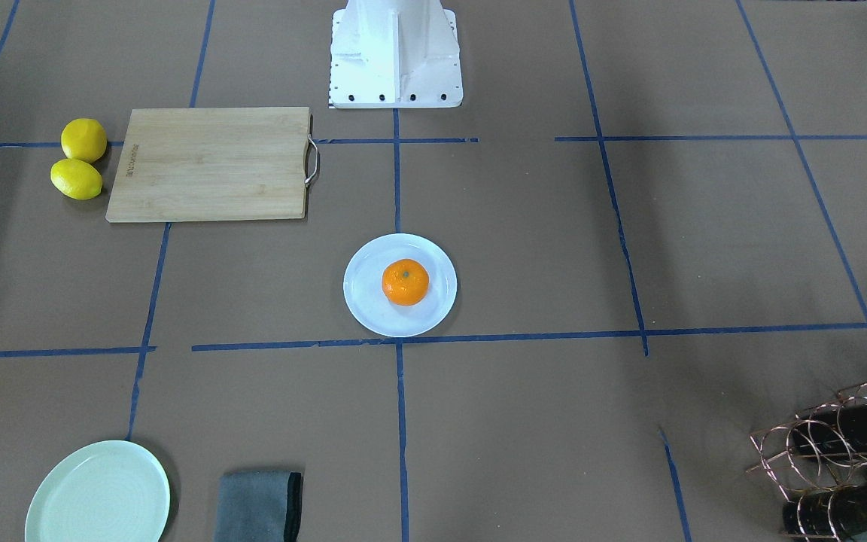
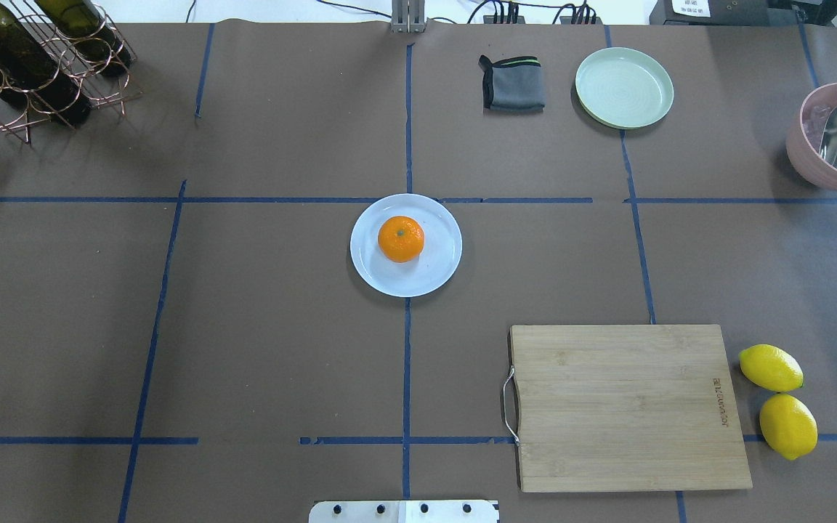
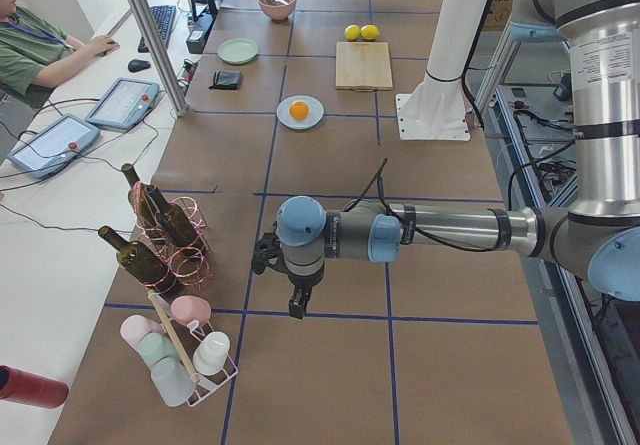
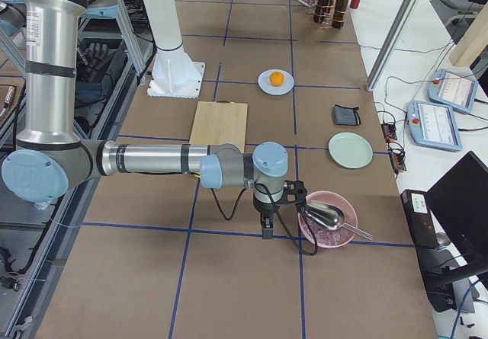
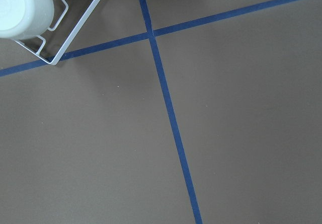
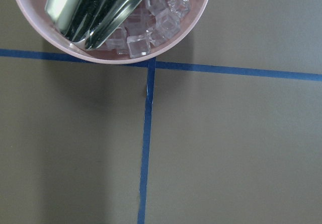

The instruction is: Pick orange to plate

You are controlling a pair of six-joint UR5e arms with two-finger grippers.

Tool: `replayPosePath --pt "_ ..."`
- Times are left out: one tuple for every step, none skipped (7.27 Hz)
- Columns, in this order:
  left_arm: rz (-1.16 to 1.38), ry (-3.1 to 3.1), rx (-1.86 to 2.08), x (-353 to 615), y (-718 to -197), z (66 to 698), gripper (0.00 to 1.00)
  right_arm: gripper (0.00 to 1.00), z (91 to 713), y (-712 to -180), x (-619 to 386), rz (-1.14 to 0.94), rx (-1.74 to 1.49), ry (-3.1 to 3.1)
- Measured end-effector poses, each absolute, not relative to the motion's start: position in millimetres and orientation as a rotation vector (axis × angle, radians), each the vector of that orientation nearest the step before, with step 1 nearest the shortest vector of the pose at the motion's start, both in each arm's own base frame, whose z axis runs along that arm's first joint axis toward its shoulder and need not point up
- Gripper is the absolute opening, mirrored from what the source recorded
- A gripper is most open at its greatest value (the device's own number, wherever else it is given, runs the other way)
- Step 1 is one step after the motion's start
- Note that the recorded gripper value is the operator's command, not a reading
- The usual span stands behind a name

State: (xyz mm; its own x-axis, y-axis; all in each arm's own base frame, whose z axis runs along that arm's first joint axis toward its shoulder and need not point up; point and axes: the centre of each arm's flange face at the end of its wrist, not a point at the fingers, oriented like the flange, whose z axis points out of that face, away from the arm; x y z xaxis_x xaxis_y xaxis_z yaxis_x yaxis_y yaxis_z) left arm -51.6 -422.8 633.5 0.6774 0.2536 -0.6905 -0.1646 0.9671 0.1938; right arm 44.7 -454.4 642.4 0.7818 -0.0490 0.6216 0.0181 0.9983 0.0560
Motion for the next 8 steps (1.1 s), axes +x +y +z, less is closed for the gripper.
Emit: replayPosePath --pt "0.237 0.793 0.120 -51.3 -423.2 632.8 1.00 1.00 643.3 -453.8 44.8 -0.035 0.045 -0.673" --pt "0.238 0.793 0.122 -51.1 -423.7 632.2 1.00 1.00 644.1 -453.5 44.8 -0.033 0.043 -0.673" --pt "0.239 0.792 0.124 -51.1 -424.4 631.4 1.00 1.00 645.3 -453.1 44.9 -0.031 0.040 -0.673" --pt "0.241 0.791 0.128 -51.1 -425.8 630.1 1.00 1.00 647.3 -451.8 45.0 -0.029 0.036 -0.673" --pt "0.242 0.791 0.131 -51.1 -427.2 629.0 1.00 1.00 649.6 -449.7 45.1 -0.027 0.031 -0.672" --pt "0.243 0.791 0.132 -51.0 -427.9 628.5 1.00 1.00 651.8 -447.5 45.3 -0.025 0.026 -0.671" --pt "0.243 0.792 0.134 -50.9 -428.4 628.1 1.00 1.00 653.1 -446.1 45.3 -0.024 0.023 -0.671" --pt "0.244 0.793 0.135 -50.9 -428.6 627.6 1.00 1.00 654.5 -445.3 45.1 -0.023 0.020 -0.671"
